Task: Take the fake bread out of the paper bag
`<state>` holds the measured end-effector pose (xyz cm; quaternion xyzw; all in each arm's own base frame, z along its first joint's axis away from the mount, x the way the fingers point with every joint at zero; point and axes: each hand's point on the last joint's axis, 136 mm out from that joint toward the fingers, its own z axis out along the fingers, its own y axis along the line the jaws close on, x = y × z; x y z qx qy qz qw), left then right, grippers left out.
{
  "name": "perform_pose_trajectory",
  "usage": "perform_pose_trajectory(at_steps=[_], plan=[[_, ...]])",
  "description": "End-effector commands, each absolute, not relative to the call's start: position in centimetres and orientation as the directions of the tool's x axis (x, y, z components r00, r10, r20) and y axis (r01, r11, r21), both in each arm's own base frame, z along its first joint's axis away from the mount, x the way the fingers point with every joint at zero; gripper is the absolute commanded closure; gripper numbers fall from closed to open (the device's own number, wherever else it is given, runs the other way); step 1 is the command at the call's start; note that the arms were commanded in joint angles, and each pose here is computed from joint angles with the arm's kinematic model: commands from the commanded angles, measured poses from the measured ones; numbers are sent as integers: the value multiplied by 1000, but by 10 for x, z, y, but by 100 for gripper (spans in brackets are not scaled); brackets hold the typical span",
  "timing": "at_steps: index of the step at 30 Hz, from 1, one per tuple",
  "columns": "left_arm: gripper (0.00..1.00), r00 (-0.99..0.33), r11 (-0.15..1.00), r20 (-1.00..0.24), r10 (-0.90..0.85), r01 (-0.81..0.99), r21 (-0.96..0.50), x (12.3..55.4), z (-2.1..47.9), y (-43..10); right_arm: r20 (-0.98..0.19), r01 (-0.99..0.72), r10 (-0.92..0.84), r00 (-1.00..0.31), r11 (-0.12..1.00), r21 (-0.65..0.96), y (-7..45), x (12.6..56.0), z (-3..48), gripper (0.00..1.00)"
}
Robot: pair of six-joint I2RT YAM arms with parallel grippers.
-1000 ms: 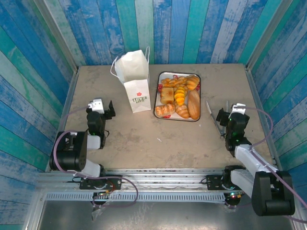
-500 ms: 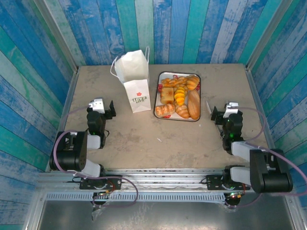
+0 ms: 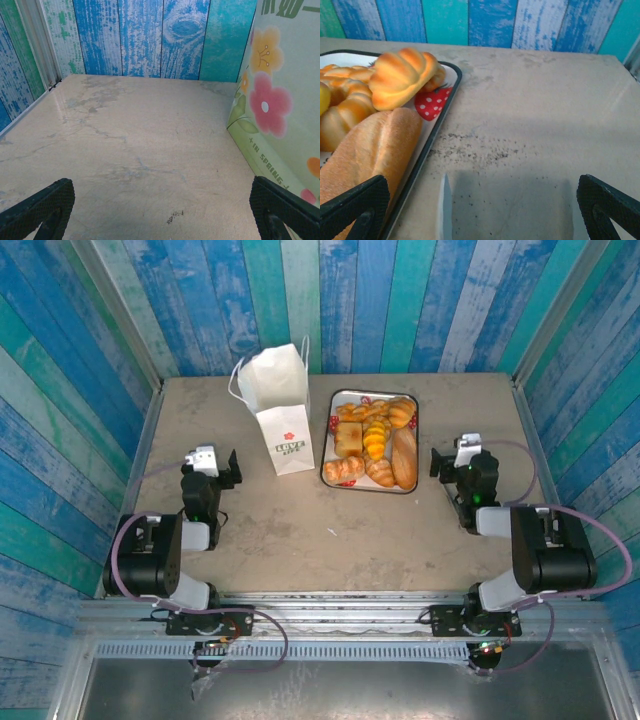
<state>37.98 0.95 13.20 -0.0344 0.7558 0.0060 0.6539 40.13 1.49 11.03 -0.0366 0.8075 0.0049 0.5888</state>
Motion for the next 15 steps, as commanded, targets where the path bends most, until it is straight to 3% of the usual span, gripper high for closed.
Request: perform_pose_trajectory(at_steps=[1,15], plan=[[6,-155,998,-988,-30,-55,-21,383,128,9,-934,-127,-89,-345,991,-47,24,397,98,0],[6,-153,998,-988,-29,-54,-20,383,128,9,-934,-124,-90,-346,991,-49,24,398,98,0]])
